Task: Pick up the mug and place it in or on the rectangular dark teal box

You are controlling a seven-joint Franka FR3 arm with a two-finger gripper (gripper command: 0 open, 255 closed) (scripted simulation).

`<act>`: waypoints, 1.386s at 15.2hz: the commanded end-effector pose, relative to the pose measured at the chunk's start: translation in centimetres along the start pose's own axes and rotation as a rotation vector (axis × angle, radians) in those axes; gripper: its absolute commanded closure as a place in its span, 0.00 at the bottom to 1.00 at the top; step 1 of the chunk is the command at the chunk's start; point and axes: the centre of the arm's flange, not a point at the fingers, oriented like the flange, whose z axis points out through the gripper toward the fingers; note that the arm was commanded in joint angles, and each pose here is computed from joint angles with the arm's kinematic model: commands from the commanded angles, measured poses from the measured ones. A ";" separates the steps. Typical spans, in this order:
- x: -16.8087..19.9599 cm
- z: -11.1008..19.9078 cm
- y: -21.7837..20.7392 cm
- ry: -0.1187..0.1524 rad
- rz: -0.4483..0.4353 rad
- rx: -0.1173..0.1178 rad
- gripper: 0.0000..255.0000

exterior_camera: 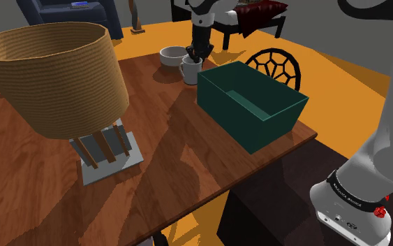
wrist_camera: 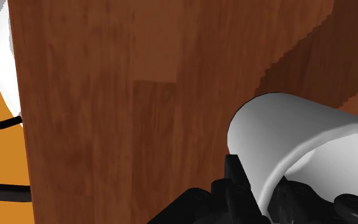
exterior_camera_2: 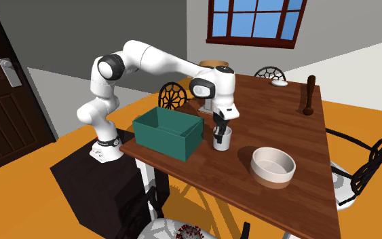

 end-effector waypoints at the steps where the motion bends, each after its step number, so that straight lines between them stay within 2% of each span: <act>1: 0.0 -1.1 -0.1 0.000 0.000 0.000 1.00; 21: 0.1 -11.6 -0.8 0.000 0.000 0.000 1.00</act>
